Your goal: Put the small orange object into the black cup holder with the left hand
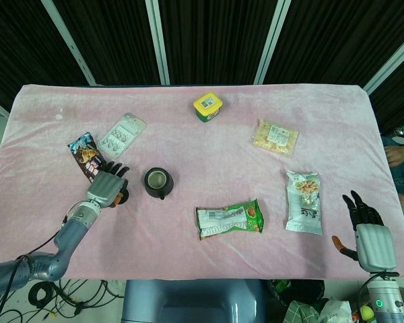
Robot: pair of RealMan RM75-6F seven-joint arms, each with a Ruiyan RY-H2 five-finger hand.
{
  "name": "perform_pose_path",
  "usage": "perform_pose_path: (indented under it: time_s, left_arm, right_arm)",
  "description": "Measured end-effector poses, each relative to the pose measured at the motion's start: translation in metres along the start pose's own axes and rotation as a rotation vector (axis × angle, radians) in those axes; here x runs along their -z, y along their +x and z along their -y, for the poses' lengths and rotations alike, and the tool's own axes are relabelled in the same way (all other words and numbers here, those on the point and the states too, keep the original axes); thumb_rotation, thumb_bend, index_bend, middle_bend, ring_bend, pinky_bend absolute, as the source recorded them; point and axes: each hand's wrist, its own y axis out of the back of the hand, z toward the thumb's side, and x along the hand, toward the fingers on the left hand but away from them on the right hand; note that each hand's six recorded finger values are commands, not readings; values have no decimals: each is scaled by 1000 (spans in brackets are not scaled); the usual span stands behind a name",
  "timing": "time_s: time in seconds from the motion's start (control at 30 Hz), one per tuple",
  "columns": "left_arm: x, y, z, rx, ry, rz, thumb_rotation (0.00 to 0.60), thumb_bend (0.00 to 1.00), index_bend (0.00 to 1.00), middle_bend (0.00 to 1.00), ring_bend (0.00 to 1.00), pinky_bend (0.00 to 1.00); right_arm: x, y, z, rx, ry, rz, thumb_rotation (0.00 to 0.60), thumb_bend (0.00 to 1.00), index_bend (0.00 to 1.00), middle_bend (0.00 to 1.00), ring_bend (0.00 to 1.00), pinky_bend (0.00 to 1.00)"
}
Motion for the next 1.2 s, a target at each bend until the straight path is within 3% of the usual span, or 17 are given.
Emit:
perform_pose_path:
  time_s: [0.27,0.6,0.93,1.2]
  left_arm:
    - [3,-5,-11,-42,-36,-6,600,460,557,100,0,0]
    - [6,-6,-44,-106,-96,-4,600,460,561,100,0,0]
    - [-18,17,-96,-155,-164,61,600,460,572,102,0,0]
    - [-37,34,-108,-141,-197,72,600,460,574,101,0,0]
  right_arm:
    - [1,1,0,-3,0,3,600,160,54,15,133,157]
    - [1,1,1,-6,-8,8,600,160,53,15,133,157]
    - [2,0,0,-6,-9,12,600,160,54,15,134,157]
    - [2,1,0,-8,-10,14,600,162,55,15,134,157]
